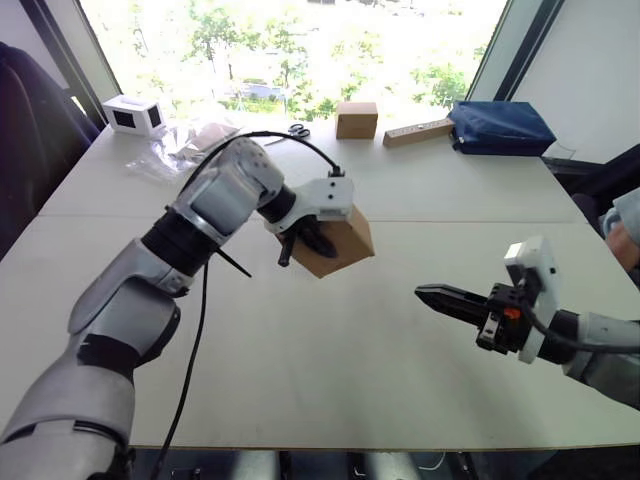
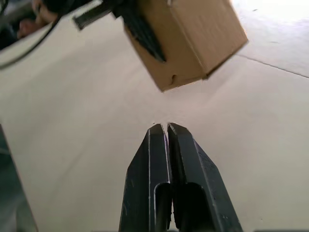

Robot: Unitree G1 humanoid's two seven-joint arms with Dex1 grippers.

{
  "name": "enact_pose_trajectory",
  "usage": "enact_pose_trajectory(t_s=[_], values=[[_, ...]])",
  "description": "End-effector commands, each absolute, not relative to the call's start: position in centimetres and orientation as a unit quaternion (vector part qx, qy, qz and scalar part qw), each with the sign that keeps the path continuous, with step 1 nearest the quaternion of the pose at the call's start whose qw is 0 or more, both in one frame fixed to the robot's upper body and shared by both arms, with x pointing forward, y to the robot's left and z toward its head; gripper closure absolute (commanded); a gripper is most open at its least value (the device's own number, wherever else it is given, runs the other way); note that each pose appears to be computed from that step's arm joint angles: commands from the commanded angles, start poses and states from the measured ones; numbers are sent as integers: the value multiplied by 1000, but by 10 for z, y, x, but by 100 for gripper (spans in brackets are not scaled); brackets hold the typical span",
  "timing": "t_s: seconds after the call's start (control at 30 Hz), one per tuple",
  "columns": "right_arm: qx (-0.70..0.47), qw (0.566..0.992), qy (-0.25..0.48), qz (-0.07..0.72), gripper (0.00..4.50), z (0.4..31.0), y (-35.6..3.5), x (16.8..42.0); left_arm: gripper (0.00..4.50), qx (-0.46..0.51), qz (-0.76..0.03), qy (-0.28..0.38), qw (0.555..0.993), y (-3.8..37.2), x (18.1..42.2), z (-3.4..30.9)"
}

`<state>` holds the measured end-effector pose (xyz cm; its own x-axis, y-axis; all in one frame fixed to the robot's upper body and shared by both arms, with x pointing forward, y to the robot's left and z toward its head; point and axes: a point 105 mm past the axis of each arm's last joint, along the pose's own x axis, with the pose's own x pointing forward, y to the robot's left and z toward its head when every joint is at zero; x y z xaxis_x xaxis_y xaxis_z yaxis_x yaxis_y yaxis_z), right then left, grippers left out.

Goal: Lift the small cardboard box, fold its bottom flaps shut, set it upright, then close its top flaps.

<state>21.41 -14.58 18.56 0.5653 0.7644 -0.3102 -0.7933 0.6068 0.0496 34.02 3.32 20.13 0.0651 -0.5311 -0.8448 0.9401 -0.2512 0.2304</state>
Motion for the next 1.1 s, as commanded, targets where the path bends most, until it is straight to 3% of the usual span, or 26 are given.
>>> enact_pose_trajectory(t_s=[0.03,0.13,0.33,0.73,0.93,1.03,1.1], values=[[-135,861,162,463,441,183,-131,204,450,536,-633,227,510,25,330,211],[-189,849,194,454,441,171,-131,196,450,534,-633,277,487,22,312,203],[-166,867,185,432,441,163,-129,203,450,529,-634,330,457,33,279,200],[-148,877,184,419,441,148,-126,204,450,519,-605,369,479,33,276,176],[-146,879,185,414,441,144,-129,205,450,512,-610,383,467,36,265,169],[-150,880,184,412,450,144,-131,208,386,514,-613,383,462,39,262,167],[-151,880,183,412,450,144,-131,211,321,519,-615,375,459,39,261,167]])
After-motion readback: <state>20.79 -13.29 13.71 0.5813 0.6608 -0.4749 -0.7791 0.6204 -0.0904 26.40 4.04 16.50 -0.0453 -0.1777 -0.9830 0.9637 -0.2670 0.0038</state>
